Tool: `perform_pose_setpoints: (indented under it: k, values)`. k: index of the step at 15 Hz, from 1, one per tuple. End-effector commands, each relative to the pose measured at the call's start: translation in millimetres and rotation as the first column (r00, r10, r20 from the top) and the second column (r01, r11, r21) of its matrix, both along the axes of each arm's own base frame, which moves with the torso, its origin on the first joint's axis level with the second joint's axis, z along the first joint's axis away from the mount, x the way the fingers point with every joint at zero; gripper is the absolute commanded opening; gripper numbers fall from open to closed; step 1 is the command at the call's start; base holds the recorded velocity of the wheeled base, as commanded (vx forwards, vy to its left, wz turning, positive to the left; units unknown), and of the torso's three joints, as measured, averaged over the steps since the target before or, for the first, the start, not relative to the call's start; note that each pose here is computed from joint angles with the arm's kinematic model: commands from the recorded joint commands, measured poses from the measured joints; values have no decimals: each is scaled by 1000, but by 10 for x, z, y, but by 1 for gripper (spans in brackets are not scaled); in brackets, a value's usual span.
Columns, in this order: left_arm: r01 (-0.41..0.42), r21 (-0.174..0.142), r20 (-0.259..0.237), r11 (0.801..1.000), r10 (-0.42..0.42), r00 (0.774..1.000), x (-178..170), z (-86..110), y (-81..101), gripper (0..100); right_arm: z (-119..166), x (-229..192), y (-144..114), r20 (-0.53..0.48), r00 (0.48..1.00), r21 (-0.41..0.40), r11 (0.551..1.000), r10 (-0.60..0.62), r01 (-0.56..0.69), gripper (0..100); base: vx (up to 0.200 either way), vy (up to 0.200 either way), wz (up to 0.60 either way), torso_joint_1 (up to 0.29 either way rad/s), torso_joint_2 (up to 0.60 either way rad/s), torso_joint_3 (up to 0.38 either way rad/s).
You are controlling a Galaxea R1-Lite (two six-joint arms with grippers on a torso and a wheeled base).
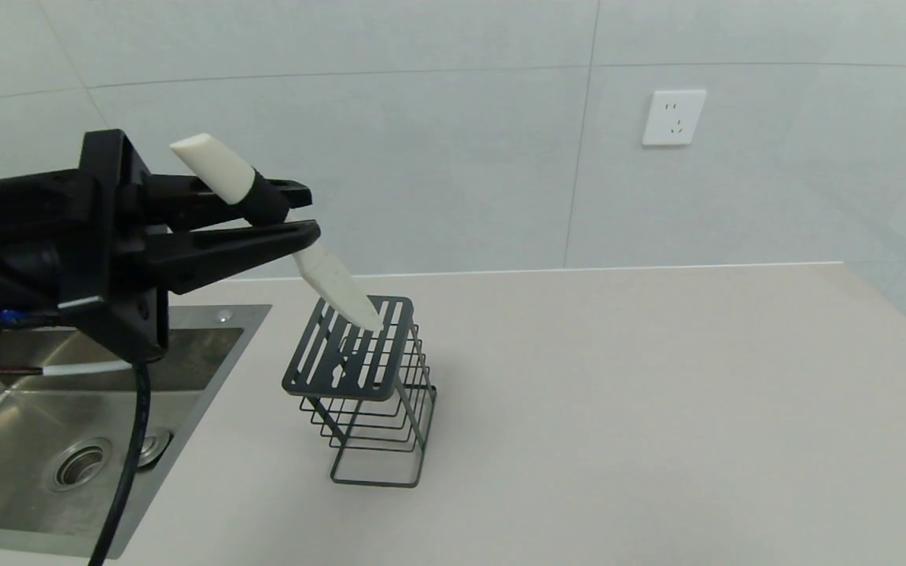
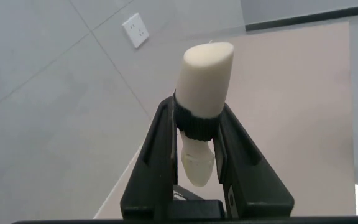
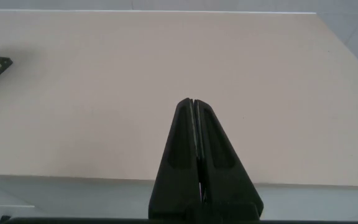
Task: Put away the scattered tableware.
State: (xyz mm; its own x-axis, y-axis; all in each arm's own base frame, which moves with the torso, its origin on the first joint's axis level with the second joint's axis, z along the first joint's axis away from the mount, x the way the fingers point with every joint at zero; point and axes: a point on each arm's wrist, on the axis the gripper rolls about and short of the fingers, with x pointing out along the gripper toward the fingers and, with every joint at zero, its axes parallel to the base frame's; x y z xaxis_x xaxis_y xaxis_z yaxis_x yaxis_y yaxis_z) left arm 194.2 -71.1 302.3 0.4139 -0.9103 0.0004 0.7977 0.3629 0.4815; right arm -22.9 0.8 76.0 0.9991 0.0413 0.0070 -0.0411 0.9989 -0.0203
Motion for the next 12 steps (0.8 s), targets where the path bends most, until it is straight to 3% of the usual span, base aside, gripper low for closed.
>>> perform_pose_setpoints:
  k: [1,8,9,11,12]
  values:
    - [20,14,-4,1000,-20,1000,38,2,-13,0,-2,1,0,-4,1000,2,1000,-1,1,0,0,0,0,0,0,0]
    - [27,61,10,998,-28,1000,388,-103,-69,0,-2,1,-4,-4,1000,3,1000,-21,21,0,0,0,0,0,0,0]
    - [18,64,10,998,-19,1000,412,-114,-55,0,-2,1,-4,-4,1000,3,1000,-21,21,0,0,0,0,0,0,0]
    - [-33,84,55,996,29,998,546,-90,46,0,-2,1,-4,-4,1000,2,1000,-21,21,0,0,0,0,0,0,0]
    - [-33,88,43,996,30,999,550,-93,49,0,-2,1,-4,-4,1000,3,1000,-21,21,0,0,0,0,0,0,0]
